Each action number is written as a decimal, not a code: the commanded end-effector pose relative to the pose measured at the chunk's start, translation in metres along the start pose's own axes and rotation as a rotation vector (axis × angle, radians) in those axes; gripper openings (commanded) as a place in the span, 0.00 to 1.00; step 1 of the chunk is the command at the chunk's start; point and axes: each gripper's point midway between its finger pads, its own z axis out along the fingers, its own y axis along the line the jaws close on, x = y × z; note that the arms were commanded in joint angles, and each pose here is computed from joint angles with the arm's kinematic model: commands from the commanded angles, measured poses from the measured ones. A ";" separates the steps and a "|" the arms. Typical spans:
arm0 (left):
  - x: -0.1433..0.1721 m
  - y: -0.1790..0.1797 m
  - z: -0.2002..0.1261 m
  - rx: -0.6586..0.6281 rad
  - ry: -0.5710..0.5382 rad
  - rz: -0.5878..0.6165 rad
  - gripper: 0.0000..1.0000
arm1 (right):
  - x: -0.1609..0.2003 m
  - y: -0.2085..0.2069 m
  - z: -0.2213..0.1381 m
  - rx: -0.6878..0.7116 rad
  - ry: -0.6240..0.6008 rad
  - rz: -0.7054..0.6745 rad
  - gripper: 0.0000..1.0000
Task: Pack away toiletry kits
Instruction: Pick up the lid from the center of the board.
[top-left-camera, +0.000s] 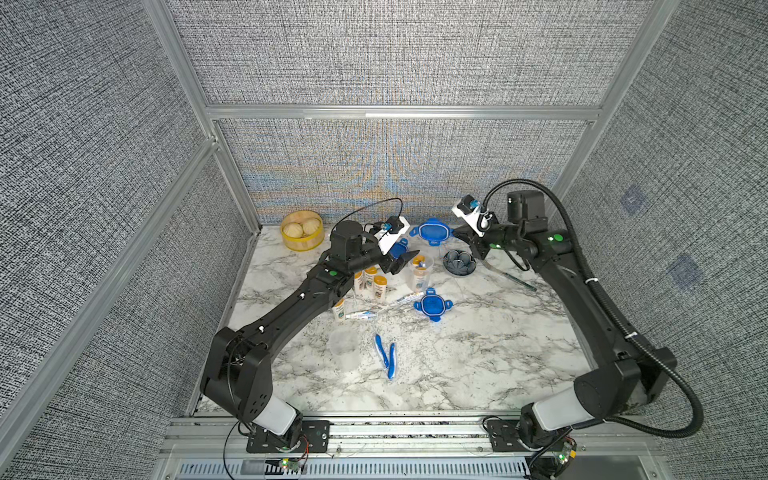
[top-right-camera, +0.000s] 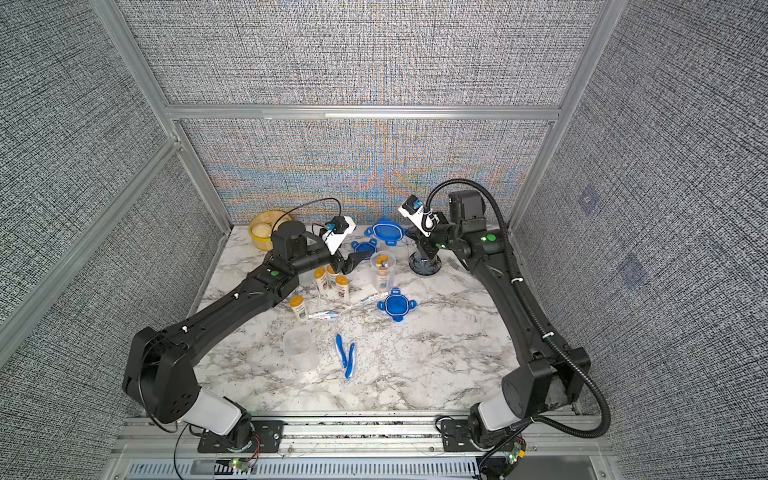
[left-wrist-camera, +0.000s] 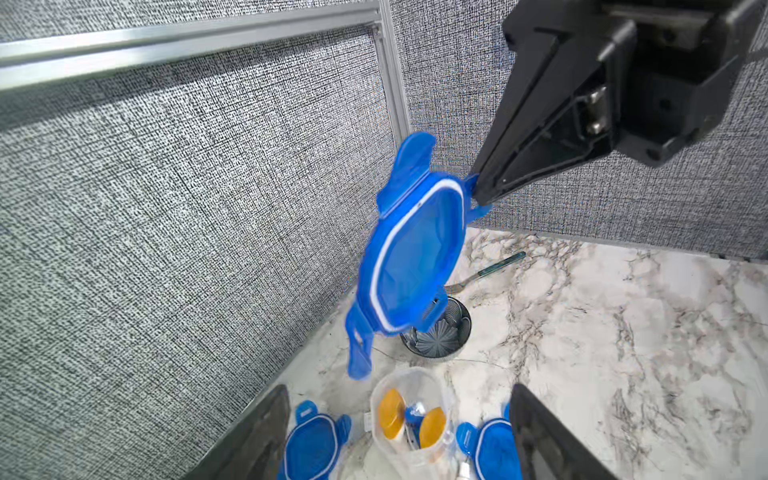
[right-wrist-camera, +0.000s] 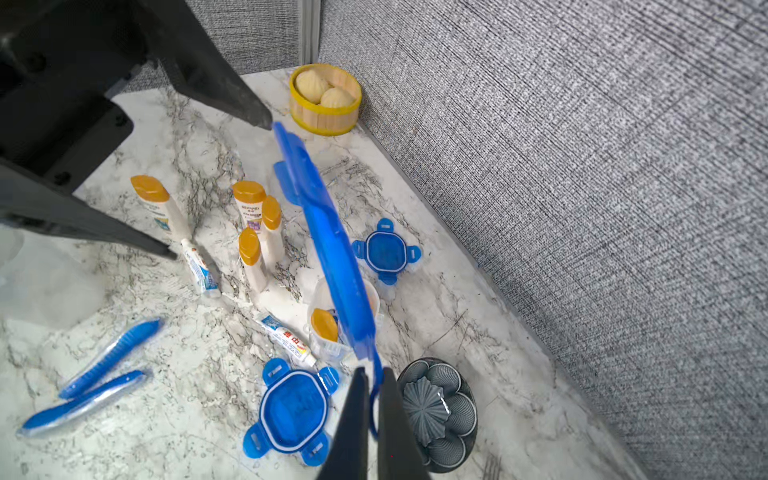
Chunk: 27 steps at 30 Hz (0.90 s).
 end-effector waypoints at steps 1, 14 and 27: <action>-0.004 0.012 0.001 -0.049 -0.003 0.113 0.81 | 0.004 0.005 0.002 -0.052 0.003 -0.095 0.00; 0.000 -0.001 0.022 0.133 0.034 0.129 0.65 | 0.003 0.000 0.018 -0.101 -0.046 -0.168 0.00; 0.001 0.001 0.039 0.182 0.038 0.103 0.36 | -0.002 -0.002 0.025 -0.096 -0.103 -0.161 0.00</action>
